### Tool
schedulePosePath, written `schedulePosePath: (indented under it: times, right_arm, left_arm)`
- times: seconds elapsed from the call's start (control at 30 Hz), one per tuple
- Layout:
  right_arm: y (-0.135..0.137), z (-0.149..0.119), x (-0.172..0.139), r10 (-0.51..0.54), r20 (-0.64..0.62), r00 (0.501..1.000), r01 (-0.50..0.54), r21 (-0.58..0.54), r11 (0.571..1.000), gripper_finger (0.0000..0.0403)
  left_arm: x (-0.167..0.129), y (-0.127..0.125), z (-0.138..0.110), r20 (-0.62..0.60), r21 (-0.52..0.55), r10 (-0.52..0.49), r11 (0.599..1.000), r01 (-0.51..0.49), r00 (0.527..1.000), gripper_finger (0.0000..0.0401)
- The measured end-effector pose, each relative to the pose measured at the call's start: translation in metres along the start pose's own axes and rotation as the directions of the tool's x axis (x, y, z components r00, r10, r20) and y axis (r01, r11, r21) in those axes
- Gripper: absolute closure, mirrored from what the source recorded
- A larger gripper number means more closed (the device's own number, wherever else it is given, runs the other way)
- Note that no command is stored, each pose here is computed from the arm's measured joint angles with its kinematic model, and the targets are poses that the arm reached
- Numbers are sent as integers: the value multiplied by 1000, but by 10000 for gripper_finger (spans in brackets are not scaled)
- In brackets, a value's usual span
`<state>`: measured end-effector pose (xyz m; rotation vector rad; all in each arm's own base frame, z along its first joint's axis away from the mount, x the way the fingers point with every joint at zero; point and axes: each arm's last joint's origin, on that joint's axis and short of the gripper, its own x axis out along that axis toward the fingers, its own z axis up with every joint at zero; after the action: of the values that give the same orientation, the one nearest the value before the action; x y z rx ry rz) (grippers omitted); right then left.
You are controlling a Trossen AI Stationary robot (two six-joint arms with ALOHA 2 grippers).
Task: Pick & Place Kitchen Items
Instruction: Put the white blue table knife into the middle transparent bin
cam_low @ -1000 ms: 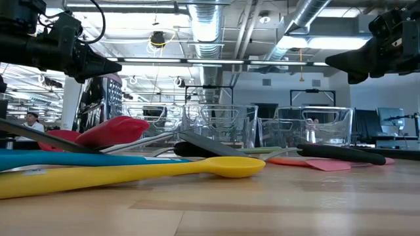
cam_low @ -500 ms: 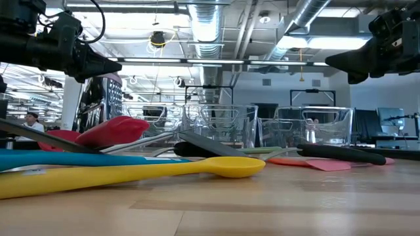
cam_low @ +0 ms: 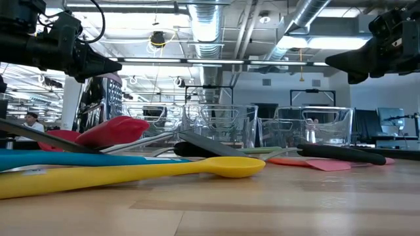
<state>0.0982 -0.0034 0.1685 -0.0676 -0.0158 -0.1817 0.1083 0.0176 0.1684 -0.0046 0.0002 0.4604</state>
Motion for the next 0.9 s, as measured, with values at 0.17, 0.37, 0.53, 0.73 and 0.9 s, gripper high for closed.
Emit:
schedulePosePath:
  times: [0.17,0.37,0.53,0.73,0.9]
  right_arm:
    - [0,0,0,0,0,1000,0,0,1000,403]
    - [0,0,0,0,0,1000,0,0,1000,403]
    - [0,0,0,0,0,1000,0,7,1000,403]
    - [0,1,0,-1,6,1000,1,28,1000,403]
    - [0,3,0,-3,24,1000,2,33,999,403]
  left_arm:
    - [0,0,0,5,-2,0,1000,0,1000,399]
    - [0,0,0,5,-2,0,1000,0,1000,399]
    - [0,0,0,5,-2,0,1000,0,1000,399]
    - [0,-1,2,18,-7,-38,999,38,999,399]
    - [0,-3,4,39,-13,-93,996,93,995,399]
